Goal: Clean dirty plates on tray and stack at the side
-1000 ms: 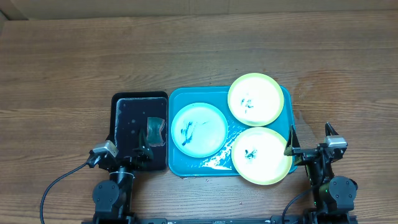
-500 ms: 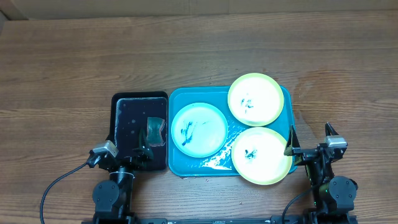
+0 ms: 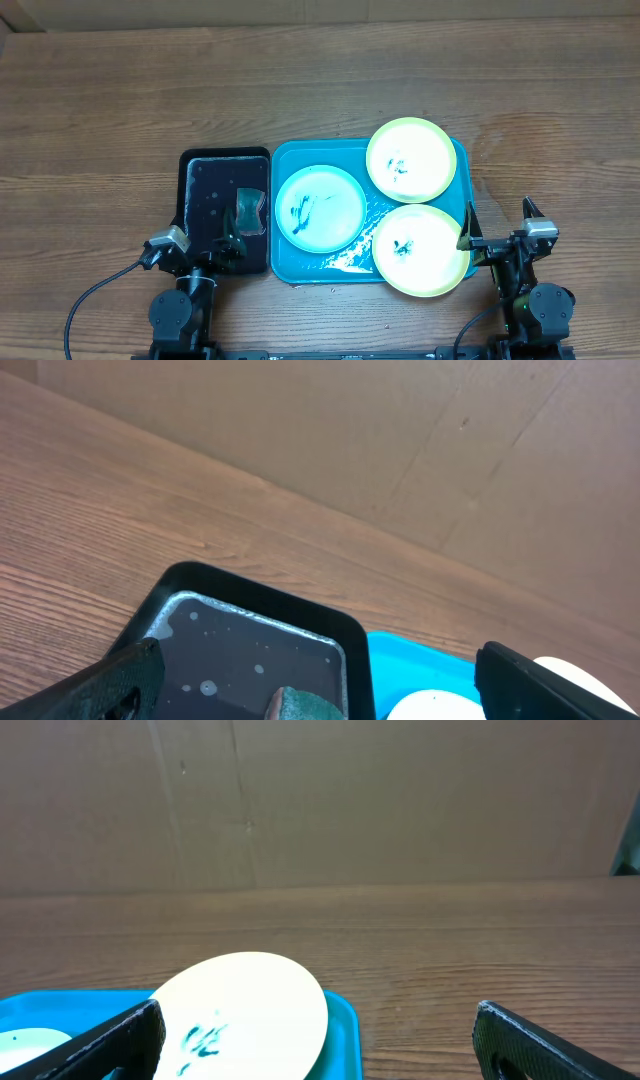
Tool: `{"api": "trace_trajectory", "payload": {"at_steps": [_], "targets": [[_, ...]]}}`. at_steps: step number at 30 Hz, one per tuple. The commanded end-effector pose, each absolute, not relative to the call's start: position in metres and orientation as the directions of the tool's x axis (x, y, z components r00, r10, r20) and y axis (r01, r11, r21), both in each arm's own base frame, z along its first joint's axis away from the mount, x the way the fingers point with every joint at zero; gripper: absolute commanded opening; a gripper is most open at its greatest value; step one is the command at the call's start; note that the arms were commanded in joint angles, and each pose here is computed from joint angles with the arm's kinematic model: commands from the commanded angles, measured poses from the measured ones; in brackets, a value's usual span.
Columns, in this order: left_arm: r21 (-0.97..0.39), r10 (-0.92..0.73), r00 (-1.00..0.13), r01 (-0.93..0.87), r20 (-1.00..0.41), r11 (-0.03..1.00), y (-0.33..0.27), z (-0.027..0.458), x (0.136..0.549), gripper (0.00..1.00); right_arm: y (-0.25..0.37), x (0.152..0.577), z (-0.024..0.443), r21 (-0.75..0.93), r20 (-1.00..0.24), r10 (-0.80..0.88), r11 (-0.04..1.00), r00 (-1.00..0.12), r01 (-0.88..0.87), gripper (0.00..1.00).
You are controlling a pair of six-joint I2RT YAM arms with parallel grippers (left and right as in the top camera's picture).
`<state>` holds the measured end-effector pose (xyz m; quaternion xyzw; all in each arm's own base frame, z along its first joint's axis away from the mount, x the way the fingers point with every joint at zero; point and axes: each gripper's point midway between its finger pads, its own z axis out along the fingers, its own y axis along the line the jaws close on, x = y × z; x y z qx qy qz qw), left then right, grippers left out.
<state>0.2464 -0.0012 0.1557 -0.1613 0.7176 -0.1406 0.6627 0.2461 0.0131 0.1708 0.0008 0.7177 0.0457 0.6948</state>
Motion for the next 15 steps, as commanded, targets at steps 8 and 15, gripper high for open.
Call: {"api": "trace_trajectory", "payload": {"at_steps": [8, 15], "targets": [[-0.395, -0.397, -0.061, -0.044, -0.916, 0.918, 0.0, 0.1567, 0.2461, 1.0, 0.0112, 0.2462, 0.1695, 0.063, -0.998, 0.061, 0.997, -0.028, -0.053, 1.0], [-0.395, -0.397, -0.061, -0.044, -0.916, 0.918, 0.0, 0.1566, 0.2461, 1.0, 0.0112, 0.2462, 0.1695, 0.063, -0.998, 0.061, 0.997, -0.028, -0.053, 1.0]]}}
